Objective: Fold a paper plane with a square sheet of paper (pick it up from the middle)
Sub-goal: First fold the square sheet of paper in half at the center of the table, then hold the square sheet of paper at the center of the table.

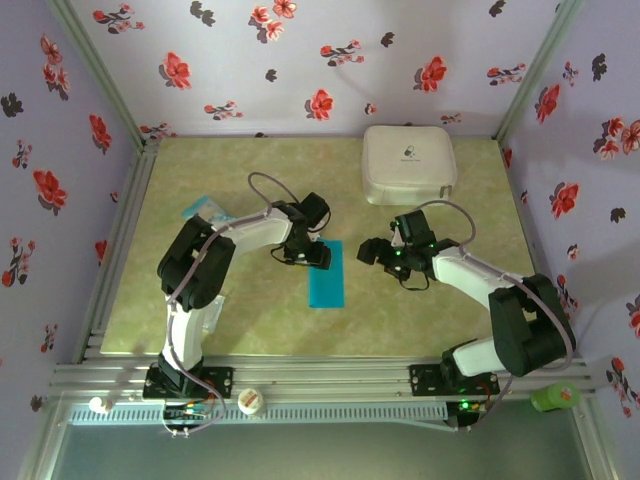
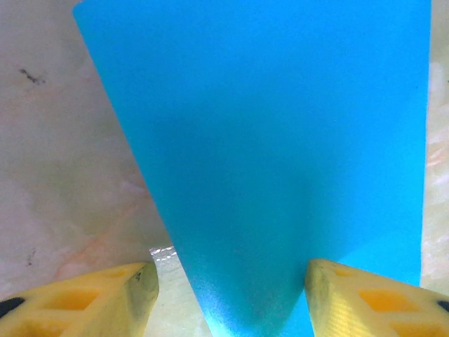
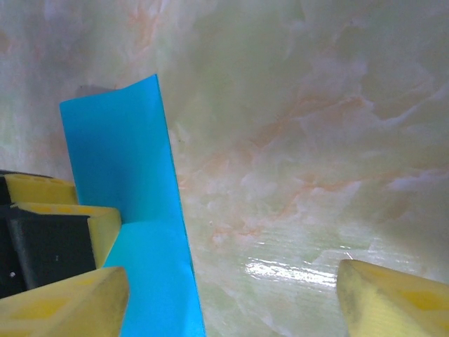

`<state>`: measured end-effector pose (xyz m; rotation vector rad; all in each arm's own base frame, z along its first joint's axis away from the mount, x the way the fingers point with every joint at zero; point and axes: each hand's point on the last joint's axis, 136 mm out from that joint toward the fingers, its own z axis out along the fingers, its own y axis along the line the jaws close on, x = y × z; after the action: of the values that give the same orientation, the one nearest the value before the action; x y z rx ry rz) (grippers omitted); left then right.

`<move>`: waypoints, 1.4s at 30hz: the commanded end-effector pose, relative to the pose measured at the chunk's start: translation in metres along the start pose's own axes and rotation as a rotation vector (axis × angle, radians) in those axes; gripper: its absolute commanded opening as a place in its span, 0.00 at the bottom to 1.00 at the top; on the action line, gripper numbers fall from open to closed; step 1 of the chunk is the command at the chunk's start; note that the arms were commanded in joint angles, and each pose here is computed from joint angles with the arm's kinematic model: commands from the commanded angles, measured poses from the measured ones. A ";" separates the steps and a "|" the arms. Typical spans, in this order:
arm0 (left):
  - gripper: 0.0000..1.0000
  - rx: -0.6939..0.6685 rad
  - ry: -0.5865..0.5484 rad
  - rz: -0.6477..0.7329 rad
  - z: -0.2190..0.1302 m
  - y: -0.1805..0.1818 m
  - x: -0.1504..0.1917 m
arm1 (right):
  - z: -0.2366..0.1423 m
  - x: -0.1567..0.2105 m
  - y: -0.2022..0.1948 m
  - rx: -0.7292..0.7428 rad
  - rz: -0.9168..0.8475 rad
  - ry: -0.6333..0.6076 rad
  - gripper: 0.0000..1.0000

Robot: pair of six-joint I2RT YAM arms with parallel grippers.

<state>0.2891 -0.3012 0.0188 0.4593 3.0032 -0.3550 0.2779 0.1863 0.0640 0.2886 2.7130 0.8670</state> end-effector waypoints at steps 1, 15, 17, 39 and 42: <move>0.60 -0.046 0.045 0.030 0.039 0.012 0.010 | 0.006 0.001 0.007 -0.025 -0.014 0.021 0.64; 0.60 -0.052 0.054 0.033 0.042 0.013 0.013 | 0.035 0.007 0.025 0.008 -0.053 0.059 0.04; 0.60 -0.051 0.051 0.031 0.041 0.013 0.013 | 0.040 0.009 0.032 -0.001 -0.060 0.065 0.03; 0.60 -0.051 0.063 0.035 0.045 0.009 0.014 | 0.079 0.035 0.057 -0.058 -0.075 0.179 0.00; 0.60 -0.052 0.064 0.034 0.045 0.010 0.015 | 0.085 0.040 0.037 0.024 -0.079 0.198 0.00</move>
<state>0.2882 -0.3016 0.0173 0.4731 3.0035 -0.3285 0.2770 0.2785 0.0266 0.0999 2.8309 0.9726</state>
